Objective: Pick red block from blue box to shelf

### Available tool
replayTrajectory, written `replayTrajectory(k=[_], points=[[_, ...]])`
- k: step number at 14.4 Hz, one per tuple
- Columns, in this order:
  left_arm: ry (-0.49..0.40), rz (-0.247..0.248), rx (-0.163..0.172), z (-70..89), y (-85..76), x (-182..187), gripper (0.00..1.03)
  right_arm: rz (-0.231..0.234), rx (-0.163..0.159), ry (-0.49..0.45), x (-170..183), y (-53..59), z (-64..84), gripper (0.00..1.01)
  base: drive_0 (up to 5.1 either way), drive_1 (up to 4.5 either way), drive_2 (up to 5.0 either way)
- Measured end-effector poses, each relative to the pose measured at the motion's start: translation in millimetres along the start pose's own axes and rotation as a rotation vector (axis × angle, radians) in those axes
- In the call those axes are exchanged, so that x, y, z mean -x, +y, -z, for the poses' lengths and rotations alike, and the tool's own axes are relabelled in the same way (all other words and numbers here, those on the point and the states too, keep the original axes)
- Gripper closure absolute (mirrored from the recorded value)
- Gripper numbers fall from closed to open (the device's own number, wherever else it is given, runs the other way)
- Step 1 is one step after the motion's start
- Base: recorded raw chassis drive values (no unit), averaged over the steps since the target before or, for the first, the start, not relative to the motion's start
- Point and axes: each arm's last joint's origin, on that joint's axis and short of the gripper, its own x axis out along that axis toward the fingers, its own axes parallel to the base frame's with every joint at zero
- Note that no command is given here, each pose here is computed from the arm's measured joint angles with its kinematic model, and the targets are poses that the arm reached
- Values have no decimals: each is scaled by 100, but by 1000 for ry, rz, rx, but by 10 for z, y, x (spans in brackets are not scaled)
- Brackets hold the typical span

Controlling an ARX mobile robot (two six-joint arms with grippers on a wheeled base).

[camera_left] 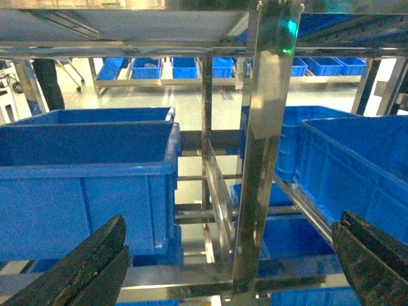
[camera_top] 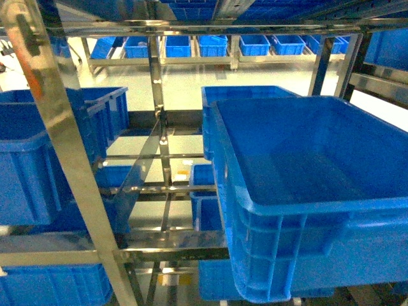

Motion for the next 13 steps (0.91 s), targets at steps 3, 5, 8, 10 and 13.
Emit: replayTrajectory(k=[3,5,8,10,13], points=[[-1,0,0,-1,0,0,5,0,0,-3,0,0,-3,73,0,0,0],[0,0,0,0,0,0,5,0,0,3,0,0,3,73,0,0,0],[-2,0,0,-2,0,0,5,0,0,0,0,0,0,73,0,0,0],[-2,0,0,-2,0,0,5,0,0,0,0,0,0,73,0,0,0],[-2,0,0,-2,0,0,5,0,0,0,0,0,0,73,0,0,0]])
